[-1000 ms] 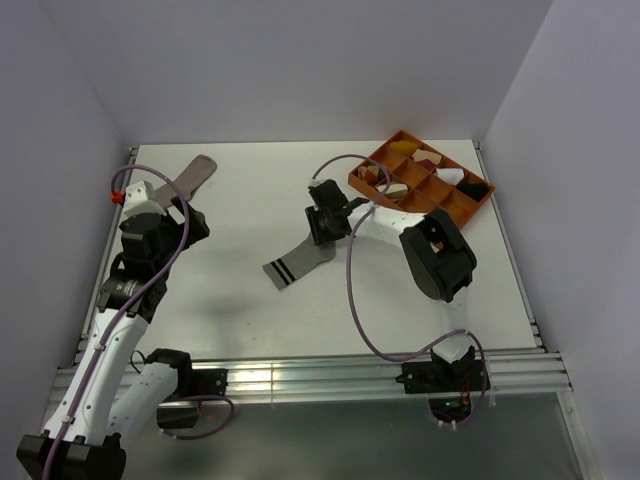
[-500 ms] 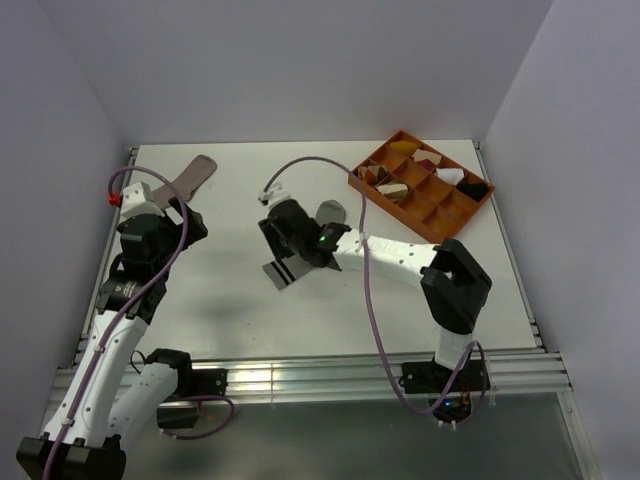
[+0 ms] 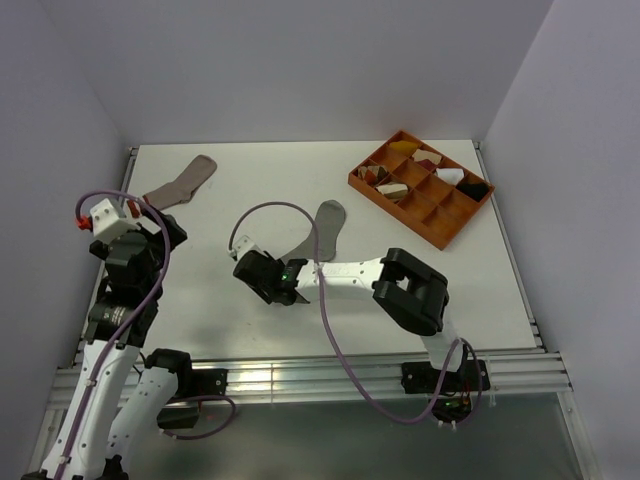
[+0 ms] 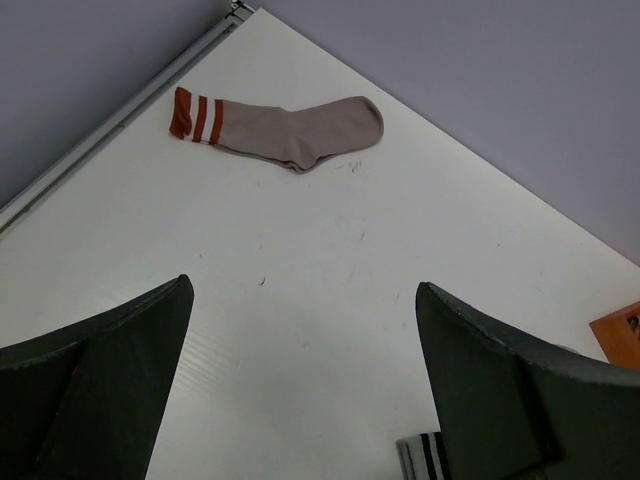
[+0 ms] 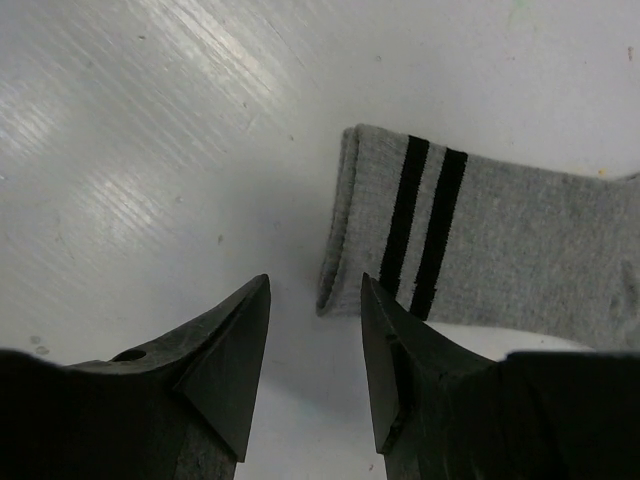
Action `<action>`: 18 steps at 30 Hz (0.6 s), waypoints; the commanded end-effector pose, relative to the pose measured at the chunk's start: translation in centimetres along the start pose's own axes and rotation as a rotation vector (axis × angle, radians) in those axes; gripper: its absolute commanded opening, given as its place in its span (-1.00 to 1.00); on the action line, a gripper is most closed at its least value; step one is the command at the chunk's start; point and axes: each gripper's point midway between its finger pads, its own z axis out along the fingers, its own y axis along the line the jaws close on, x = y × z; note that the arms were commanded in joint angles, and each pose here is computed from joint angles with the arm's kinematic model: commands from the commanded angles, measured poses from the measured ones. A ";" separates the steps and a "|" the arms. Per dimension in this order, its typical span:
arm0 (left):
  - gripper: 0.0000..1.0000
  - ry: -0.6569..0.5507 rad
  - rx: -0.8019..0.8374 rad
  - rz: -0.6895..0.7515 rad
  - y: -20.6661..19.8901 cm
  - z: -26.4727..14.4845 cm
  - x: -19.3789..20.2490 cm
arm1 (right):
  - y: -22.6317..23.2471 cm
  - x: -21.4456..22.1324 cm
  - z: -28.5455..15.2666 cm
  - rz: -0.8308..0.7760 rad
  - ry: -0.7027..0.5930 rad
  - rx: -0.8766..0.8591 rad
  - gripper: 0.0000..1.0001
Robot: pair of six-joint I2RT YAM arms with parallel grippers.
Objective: Roll the socks
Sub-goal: Move the sock to the center of the board.
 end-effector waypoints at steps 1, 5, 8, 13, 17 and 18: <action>0.99 -0.007 0.007 -0.012 -0.2 0.3 0.1 | -0.8 -1.6 -0.3 -0.004 -0.029 0.060 -0.03; 0.99 0.005 0.027 -0.004 -0.6 0.4 0.4 | -0.7 -1.1 0.1 -0.017 -0.020 0.070 -0.05; 0.99 0.012 0.033 0.002 -0.7 0.5 0.5 | -0.5 -0.8 0.4 -0.025 -0.013 0.069 -0.07; 0.99 0.022 0.038 0.006 -0.9 0.6 0.7 | -0.2 -0.4 0.8 -0.039 0.006 0.066 -0.11; 0.99 0.029 0.041 0.008 -1.0 0.7 0.9 | -0.1 0.2 1.5 -0.048 0.025 0.069 -0.14; 0.99 0.028 0.040 0.010 -0.9 0.7 0.9 | 0.0 0.3 1.6 -0.049 0.029 0.070 -0.14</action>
